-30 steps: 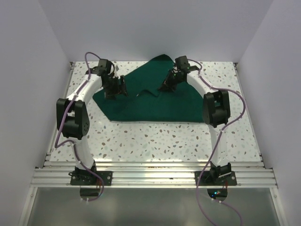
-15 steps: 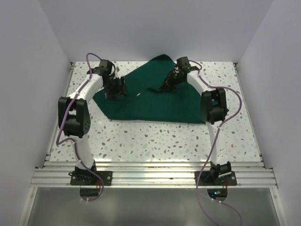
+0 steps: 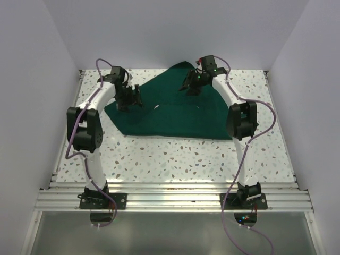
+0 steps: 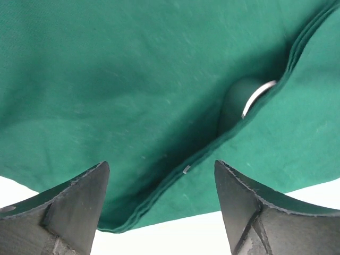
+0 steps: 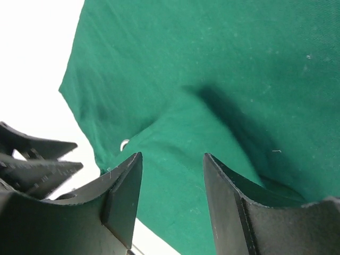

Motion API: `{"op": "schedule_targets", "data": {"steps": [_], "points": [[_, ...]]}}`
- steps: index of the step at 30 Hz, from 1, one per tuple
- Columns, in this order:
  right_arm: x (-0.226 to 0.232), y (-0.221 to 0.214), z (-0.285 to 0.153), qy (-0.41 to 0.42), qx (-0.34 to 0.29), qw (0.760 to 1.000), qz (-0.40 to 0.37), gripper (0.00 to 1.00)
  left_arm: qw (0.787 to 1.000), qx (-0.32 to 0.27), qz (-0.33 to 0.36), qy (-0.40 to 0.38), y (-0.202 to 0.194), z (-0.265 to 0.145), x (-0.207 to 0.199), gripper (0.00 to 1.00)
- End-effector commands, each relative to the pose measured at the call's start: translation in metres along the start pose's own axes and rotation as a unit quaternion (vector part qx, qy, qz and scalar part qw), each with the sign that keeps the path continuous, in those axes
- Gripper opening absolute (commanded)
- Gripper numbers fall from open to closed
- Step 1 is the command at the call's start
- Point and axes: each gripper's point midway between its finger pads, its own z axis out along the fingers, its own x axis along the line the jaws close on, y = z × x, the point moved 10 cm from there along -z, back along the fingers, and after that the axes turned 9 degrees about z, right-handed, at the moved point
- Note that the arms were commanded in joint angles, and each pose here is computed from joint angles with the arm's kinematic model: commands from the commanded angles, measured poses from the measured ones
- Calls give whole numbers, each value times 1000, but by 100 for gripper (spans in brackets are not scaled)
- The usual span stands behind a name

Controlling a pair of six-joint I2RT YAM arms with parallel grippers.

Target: Prepare the surgical pack

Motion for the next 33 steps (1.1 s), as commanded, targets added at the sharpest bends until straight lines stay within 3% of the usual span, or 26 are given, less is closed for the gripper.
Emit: {"op": "schedule_targets", "data": {"steps": [1,4,8,14,24,33], "points": [[27,-9,-19,25,-5,998,-60,53,998,-47,-13,27,23,-11,15,84],[29,-21,-2,25,9,997,-68,49,997,-56,-33,33,30,-13,29,89],[32,-24,21,32,14,997,-63,25,995,-66,-62,42,35,-18,50,96],[14,-20,52,2,8,999,-44,11,991,-68,-100,62,33,-24,89,100],[-12,-26,74,-31,26,998,-42,11,983,-61,-135,105,21,-24,132,100],[17,-14,47,-12,-19,997,-70,11,985,-48,-139,89,14,-13,144,95]]}}
